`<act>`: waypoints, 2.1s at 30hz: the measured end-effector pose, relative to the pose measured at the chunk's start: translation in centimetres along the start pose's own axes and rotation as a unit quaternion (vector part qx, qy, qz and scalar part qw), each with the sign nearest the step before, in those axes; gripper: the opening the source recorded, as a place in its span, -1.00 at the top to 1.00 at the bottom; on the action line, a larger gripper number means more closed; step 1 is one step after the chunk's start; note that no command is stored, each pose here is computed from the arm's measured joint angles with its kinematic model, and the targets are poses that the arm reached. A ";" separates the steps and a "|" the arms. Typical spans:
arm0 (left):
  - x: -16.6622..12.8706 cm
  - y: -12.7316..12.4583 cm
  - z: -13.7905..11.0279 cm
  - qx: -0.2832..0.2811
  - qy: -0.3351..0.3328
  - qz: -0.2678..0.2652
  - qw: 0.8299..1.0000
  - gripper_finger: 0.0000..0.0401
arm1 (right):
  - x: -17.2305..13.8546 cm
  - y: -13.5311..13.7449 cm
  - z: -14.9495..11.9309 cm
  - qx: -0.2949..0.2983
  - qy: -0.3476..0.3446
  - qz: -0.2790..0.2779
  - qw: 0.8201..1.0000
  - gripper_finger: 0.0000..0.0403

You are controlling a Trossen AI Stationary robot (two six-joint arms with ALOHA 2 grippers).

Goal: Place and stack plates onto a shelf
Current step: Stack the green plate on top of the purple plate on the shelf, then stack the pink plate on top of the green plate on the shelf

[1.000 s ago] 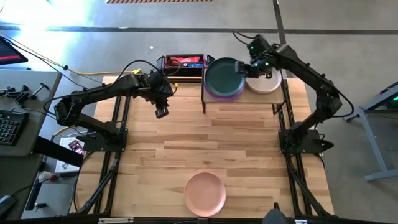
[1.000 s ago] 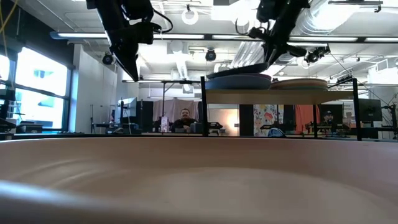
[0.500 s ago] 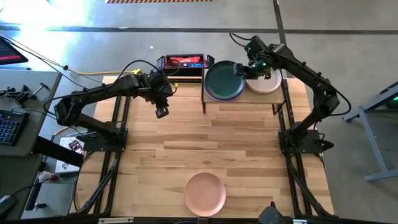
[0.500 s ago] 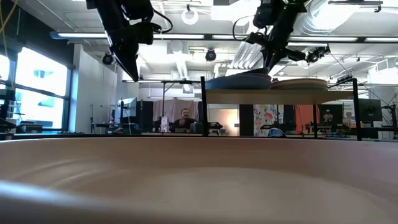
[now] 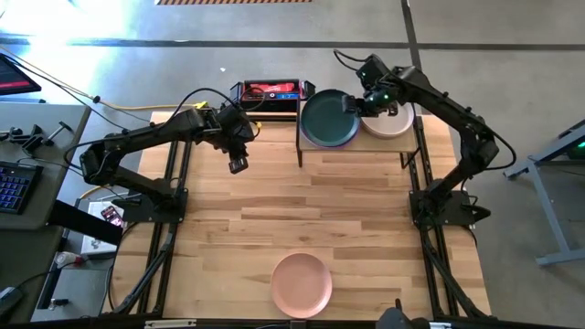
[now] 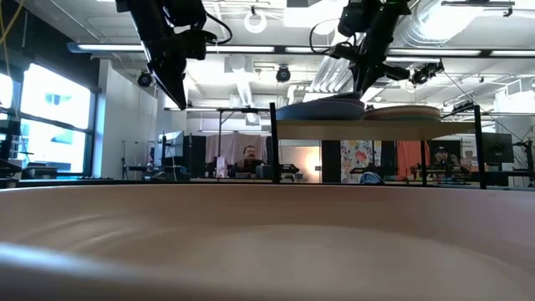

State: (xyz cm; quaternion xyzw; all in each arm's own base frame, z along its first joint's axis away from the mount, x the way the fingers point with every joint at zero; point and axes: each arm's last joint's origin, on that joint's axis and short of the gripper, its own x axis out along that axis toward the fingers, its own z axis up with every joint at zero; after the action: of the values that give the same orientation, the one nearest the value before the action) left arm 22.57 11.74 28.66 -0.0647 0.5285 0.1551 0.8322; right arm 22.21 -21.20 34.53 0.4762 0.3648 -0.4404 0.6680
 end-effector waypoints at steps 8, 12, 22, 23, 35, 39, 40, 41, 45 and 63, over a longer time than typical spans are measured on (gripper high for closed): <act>0.0 0.0 0.0 0.000 0.000 0.000 1.000 0.39 | 0.0 0.0 0.0 -0.003 -0.002 -0.003 1.000 1.00; 0.0 0.0 0.0 -0.001 0.000 0.000 1.000 0.39 | 0.0 0.0 0.0 -0.003 -0.002 -0.002 1.000 1.00; 0.0 0.0 0.0 -0.012 0.000 0.000 1.000 0.39 | 0.0 0.0 0.1 -0.005 -0.004 -0.001 1.000 0.90; 0.0 0.0 0.0 -0.012 0.000 0.000 1.000 0.39 | 0.0 0.0 0.1 -0.005 -0.005 0.000 1.000 0.86; 0.0 0.0 0.0 -0.012 0.000 0.000 1.000 0.39 | -0.2 -0.3 0.0 -0.010 0.022 0.017 1.000 0.62; 0.0 0.0 0.0 -0.012 0.000 0.000 1.000 0.39 | -0.3 -0.8 -0.3 -0.002 0.052 0.014 0.999 0.62; 0.0 0.0 0.0 -0.012 0.000 0.000 1.000 0.39 | -0.3 -0.9 -0.4 -0.001 0.057 0.012 0.998 0.62; 0.0 0.0 0.0 -0.012 0.000 0.000 1.000 0.39 | -0.4 -0.9 -0.5 -0.001 0.060 0.010 0.998 0.62; 0.0 0.0 0.0 -0.012 0.000 0.000 1.000 0.39 | -0.3 -0.7 -0.7 -0.006 0.063 0.011 0.998 0.62; 0.0 -0.2 -0.7 -0.039 0.038 -0.009 0.998 0.39 | -0.4 2.3 -4.6 -0.055 0.163 0.053 0.984 0.62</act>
State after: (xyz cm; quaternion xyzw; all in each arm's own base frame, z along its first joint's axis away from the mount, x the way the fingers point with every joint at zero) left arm 22.00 11.32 28.35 -0.1079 0.5530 0.1652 0.8095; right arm 23.96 -16.28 34.30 0.5233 0.4666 -0.2997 0.6470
